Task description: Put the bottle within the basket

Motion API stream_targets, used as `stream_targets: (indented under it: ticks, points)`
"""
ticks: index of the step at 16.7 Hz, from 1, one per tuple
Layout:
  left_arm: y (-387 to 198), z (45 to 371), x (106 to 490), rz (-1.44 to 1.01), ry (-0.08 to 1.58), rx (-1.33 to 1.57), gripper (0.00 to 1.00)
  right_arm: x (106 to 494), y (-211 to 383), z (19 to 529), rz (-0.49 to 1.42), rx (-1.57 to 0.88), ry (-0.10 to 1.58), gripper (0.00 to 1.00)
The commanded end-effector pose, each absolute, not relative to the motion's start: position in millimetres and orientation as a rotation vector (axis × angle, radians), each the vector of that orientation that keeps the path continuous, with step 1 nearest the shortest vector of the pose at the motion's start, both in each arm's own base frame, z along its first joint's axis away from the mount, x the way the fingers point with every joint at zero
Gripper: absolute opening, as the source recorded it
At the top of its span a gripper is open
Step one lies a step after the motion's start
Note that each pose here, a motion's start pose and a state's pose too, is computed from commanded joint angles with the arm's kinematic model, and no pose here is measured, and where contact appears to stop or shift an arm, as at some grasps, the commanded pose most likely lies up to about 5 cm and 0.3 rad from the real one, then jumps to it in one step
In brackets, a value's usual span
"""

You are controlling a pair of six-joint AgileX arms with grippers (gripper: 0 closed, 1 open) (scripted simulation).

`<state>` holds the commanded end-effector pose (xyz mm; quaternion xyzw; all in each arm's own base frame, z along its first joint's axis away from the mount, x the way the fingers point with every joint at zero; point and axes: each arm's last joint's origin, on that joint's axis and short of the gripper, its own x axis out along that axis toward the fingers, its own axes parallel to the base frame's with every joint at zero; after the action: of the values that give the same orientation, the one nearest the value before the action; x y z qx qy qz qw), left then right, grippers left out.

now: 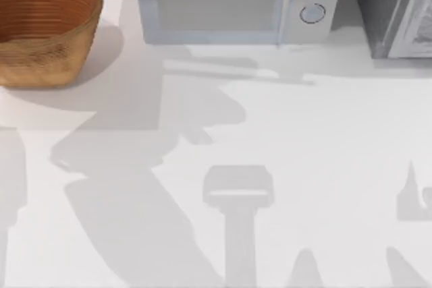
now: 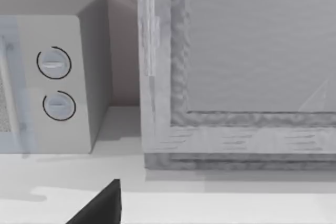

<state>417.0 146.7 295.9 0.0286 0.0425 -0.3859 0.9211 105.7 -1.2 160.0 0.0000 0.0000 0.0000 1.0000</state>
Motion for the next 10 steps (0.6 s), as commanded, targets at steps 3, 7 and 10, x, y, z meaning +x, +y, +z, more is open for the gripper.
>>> stream_targets:
  ticks: [3,7,10]
  points:
    - [145.1,292.1,419.4,-0.794,0.092,0.057,0.00,105.7,-1.2,160.0,0.000,0.000,0.000,1.00]
    - [133.3,278.2,433.9,-0.791,0.089,0.061,0.00,105.7,-1.2,160.0,0.000,0.000,0.000,1.00]
    - [122.5,267.5,444.1,-0.792,0.085,0.063,0.00,105.7,-1.2,160.0,0.000,0.000,0.000,1.00]
